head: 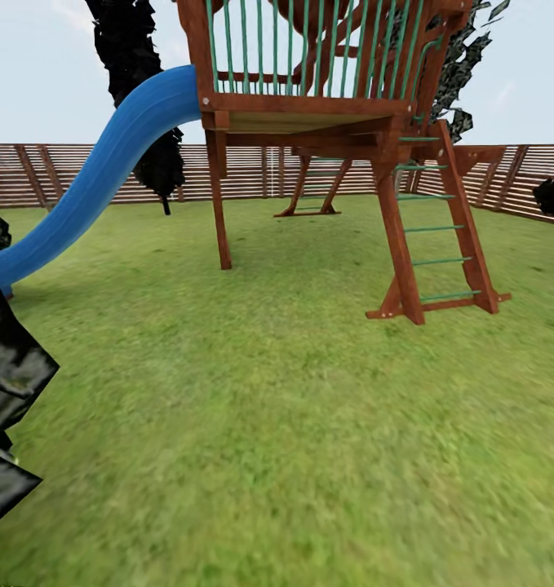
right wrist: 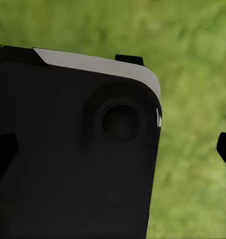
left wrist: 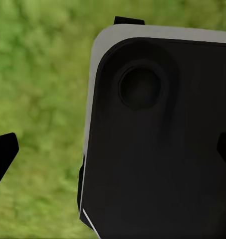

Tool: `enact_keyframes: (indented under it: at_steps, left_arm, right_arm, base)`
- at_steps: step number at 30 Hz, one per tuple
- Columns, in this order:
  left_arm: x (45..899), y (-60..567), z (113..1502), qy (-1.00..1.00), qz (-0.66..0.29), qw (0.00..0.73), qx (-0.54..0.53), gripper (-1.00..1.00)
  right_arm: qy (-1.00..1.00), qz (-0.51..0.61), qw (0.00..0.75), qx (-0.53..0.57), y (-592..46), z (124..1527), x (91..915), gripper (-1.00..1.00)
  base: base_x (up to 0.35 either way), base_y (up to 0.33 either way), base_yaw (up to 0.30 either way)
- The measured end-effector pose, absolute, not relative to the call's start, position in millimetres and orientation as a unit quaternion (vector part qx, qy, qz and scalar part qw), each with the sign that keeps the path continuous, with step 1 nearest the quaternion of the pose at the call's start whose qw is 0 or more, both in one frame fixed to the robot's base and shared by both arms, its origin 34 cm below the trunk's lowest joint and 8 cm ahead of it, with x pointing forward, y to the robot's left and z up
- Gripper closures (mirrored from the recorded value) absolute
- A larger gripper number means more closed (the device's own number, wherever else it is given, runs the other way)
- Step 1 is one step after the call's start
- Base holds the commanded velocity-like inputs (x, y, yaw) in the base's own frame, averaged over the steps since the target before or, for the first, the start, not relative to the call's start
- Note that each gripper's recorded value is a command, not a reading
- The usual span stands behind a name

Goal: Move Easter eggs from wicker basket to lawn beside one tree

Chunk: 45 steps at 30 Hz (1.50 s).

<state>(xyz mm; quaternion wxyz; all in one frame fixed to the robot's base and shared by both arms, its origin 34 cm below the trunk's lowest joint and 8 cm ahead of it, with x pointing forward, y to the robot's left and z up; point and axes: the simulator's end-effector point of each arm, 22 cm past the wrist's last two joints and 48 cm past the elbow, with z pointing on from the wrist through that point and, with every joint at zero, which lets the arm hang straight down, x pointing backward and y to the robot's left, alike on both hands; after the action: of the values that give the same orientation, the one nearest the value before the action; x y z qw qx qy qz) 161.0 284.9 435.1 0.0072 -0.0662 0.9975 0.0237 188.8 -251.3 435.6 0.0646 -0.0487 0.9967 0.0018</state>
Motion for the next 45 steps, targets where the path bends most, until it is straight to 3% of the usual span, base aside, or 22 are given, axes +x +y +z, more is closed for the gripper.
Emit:
enact_keyframes:
  at_steps: [10,45]
  left_arm:
    - [160.9,284.9,435.1,0.998,0.024,0.007,-0.066,-1.0]
    - [159.6,284.7,435.1,0.998,0.024,0.005,-0.066,-1.0]
  right_arm:
    - [0.997,0.001,0.064,-0.049,-252.3,435.6,188.5,-1.0]
    - [0.997,0.001,0.064,-0.049,-252.6,435.4,187.9,-1.0]
  base:
    - [0.324,0.0,0.266]
    - [0.324,0.0,0.023]
